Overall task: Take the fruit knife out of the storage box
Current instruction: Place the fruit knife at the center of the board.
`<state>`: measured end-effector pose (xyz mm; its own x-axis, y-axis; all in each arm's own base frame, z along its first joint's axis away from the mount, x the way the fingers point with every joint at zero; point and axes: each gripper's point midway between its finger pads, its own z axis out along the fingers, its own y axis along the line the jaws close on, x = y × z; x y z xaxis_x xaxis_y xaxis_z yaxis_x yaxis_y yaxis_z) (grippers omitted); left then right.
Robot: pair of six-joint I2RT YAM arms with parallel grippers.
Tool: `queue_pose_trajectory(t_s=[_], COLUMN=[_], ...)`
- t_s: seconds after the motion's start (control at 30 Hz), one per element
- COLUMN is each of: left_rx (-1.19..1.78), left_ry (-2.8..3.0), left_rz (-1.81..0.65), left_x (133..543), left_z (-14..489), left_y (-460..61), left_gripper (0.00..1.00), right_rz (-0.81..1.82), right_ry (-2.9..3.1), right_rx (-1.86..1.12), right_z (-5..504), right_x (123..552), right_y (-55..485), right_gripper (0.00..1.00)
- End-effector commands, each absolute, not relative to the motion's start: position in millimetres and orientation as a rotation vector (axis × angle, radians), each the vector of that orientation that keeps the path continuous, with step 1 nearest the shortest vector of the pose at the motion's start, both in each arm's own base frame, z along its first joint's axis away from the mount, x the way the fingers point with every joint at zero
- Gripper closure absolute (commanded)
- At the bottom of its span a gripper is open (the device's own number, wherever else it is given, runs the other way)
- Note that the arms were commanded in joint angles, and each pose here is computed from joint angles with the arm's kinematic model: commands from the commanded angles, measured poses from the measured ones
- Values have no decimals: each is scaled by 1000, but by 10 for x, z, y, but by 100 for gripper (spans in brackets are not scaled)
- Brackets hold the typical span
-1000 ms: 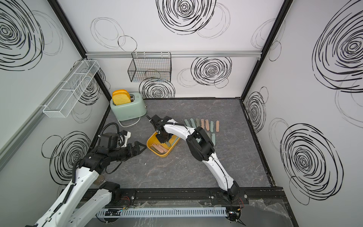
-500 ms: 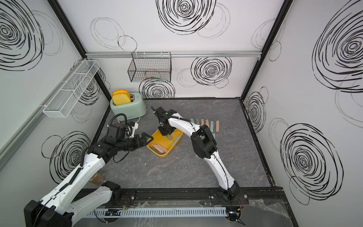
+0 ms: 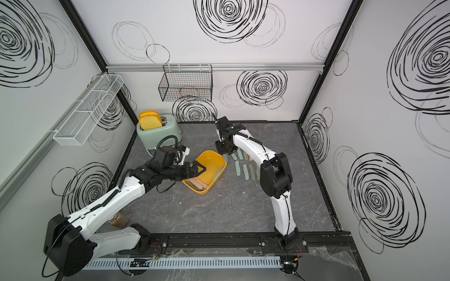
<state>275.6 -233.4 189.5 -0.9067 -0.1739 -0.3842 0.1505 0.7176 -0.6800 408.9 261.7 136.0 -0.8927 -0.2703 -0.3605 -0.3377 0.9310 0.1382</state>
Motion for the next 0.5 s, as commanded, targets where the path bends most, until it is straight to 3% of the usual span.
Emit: queue_pose_trajectory(t_s=[0.0,0.47], left_rx=[50,327], left_ry=[2412,2467], left_rz=[-1087,-1191], left_x=[2906,2874], left_z=[2114,2002], left_y=[-2603,-3523], left_gripper=[2,2], right_rz=[276,58], right_ry=[2772,2871], right_rx=[-346,51], right_z=[1311,806], right_x=[4064,3802], right_y=[2262,637], right_gripper=[84,83])
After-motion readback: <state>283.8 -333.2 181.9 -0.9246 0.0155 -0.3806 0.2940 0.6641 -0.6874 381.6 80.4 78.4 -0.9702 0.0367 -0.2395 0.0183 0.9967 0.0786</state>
